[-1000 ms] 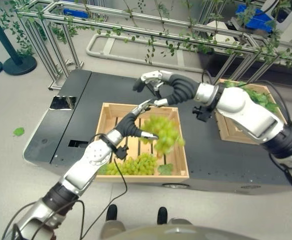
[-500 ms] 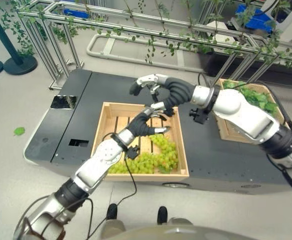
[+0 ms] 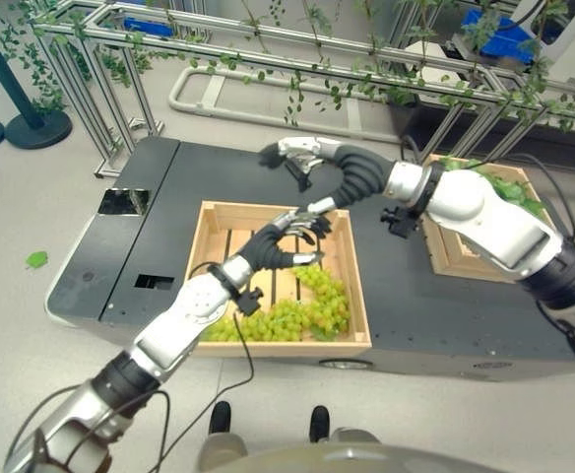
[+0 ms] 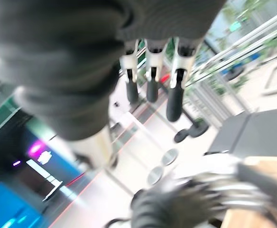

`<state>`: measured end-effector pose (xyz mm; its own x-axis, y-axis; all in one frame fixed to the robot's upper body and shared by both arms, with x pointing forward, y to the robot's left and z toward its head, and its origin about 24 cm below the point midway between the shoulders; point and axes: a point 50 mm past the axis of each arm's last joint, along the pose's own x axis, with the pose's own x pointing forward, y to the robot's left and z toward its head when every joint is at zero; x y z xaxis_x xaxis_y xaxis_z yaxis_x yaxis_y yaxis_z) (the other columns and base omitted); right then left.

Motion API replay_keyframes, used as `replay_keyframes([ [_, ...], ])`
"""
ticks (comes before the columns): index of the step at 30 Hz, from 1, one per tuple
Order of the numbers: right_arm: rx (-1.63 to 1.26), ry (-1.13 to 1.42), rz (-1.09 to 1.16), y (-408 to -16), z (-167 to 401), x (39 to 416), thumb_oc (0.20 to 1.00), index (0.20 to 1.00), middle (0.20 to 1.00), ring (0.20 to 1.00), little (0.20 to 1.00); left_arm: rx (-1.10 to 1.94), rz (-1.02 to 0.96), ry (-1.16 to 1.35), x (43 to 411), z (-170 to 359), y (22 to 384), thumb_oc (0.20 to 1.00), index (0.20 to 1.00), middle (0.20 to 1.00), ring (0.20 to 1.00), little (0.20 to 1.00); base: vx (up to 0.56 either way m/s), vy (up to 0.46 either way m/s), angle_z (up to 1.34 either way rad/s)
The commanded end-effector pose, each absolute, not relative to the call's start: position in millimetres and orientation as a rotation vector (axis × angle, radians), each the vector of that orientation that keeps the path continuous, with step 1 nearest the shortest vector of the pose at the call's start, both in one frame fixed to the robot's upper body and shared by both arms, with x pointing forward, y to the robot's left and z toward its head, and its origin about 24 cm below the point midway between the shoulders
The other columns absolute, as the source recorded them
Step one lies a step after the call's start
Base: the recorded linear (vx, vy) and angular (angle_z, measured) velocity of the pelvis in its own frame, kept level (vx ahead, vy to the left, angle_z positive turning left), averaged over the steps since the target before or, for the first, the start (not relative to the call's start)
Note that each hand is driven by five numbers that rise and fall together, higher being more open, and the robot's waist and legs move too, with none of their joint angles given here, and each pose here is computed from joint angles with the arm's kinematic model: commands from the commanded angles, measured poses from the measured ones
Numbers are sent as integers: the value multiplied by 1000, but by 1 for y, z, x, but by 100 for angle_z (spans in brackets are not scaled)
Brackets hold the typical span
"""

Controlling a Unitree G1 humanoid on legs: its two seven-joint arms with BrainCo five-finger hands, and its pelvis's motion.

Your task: Pick up the fruits from the basket on one side to the basket on the other side

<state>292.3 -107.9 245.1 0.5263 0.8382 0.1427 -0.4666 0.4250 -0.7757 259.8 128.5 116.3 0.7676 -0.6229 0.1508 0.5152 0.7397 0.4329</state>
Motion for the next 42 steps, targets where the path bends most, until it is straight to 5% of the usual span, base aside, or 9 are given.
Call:
replay_keyframes([
  [1,-774,-681,741,-130,267,288,1000,1000,1000,1000,1000,382,-544,-386,254,137,158,1000,1000,1000,1000,1000,0,0,0],
  [15,-764,-407,367,-242,210,271,1000,1000,1000,1000,1000,392,-69,-130,215,90,274,1000,1000,1000,1000,1000,0,0,0],
  [21,-728,-240,248,-274,171,270,1000,1000,1000,1000,1000,365,94,-114,205,82,296,1000,1000,1000,1000,1000,-55,7,4],
  [32,-739,-255,283,-237,154,299,1000,1000,1000,1000,1000,450,107,-182,221,90,282,1000,1000,1000,1000,1000,-58,15,1],
  [34,-994,-350,264,-230,176,307,1000,1000,1000,1000,1000,461,99,-220,225,96,277,1000,1000,1000,1000,1000,-47,29,5],
  [42,-1279,-398,312,-215,198,326,1000,1000,1000,1000,1000,483,59,-284,234,108,267,1000,1000,1000,1000,1000,-44,7,0],
])
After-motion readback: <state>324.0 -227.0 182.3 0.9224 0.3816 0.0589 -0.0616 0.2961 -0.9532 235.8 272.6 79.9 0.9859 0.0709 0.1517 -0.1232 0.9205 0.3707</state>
